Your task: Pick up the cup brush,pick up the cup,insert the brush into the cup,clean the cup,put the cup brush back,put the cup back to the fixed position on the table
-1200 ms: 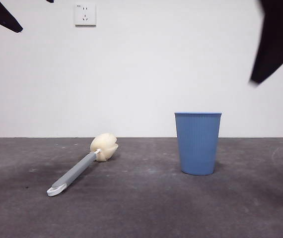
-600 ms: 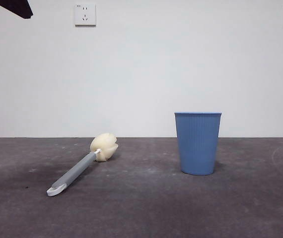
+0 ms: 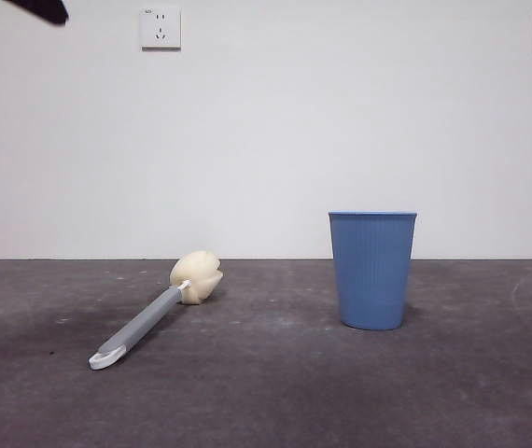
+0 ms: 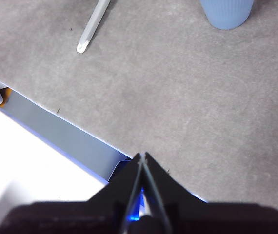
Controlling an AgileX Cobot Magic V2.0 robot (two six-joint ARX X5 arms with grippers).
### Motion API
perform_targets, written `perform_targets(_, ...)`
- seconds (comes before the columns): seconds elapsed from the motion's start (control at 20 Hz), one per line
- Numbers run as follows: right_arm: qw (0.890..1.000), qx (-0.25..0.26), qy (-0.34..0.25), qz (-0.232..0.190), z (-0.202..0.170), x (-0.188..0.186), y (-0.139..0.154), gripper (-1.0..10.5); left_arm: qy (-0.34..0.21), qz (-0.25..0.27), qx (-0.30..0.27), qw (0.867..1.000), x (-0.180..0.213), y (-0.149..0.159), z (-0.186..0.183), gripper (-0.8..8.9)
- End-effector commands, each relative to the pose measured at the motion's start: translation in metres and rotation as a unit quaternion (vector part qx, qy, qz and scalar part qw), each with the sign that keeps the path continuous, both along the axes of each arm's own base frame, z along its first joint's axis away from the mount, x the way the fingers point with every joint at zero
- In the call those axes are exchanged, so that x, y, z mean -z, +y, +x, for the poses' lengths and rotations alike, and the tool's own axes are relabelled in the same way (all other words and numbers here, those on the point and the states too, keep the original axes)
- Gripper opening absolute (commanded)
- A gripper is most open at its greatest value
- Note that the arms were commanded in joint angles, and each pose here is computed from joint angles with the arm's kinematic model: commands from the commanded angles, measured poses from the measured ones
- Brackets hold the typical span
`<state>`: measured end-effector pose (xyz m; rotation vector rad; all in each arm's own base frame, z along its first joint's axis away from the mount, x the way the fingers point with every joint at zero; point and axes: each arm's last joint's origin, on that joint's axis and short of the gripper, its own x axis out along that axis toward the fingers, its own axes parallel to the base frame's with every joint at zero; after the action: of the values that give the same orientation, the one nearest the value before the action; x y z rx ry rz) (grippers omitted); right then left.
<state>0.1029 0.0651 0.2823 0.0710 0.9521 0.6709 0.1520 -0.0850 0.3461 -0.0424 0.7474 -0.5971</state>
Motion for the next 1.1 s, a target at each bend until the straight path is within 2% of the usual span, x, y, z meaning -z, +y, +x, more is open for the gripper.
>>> perform_targets(0.05, 1.000, 0.003, -0.002, 0.002, 0.000, -0.001, 0.000, 0.0, -0.195, -0.015, -0.040, 0.980, -0.029, 0.020, -0.003, -0.04)
perform_targets(0.2, 1.000, 0.003, -0.002, 0.002, 0.000, -0.001, 0.000, 0.0, -0.365, -0.069, -0.089, 0.924, -0.040, 0.046, -0.020, -0.04)
perform_targets(0.25, 1.000, 0.003, -0.002, 0.002, 0.000, -0.001, 0.000, 0.0, -0.400, -0.066, -0.113, 0.907, -0.033, 0.053, -0.027, -0.04)
perform_targets(0.35, 1.000, 0.003, -0.002, 0.002, 0.000, -0.001, 0.000, 0.0, -0.438, -0.038, -0.165, 0.883, -0.008, 0.066, -0.038, -0.04)
perform_targets(0.4, 1.000, 0.003, -0.002, 0.002, 0.000, -0.001, 0.000, 0.0, -0.439, -0.025, -0.196, 0.877, 0.010, 0.072, -0.043, -0.04)
perform_targets(0.5, 1.000, 0.003, -0.002, 0.002, 0.000, -0.001, 0.000, 0.0, -0.422, -0.001, -0.243, 0.873, 0.047, 0.079, -0.047, -0.04)
perform_targets(0.6, 1.000, 0.003, -0.002, 0.002, 0.000, -0.001, 0.000, 0.0, -0.402, 0.013, -0.266, 0.876, 0.085, 0.083, -0.051, -0.04)
perform_targets(0.8, 1.000, 0.003, -0.002, 0.002, 0.000, -0.001, 0.000, 0.0, -0.376, 0.026, -0.277, 0.884, 0.137, 0.086, -0.052, -0.04)
perform_targets(1.1, 1.000, 0.003, -0.002, 0.002, 0.000, -0.001, 0.000, 0.0, -0.345, 0.023, -0.281, 0.895, 0.183, 0.086, -0.051, -0.04)
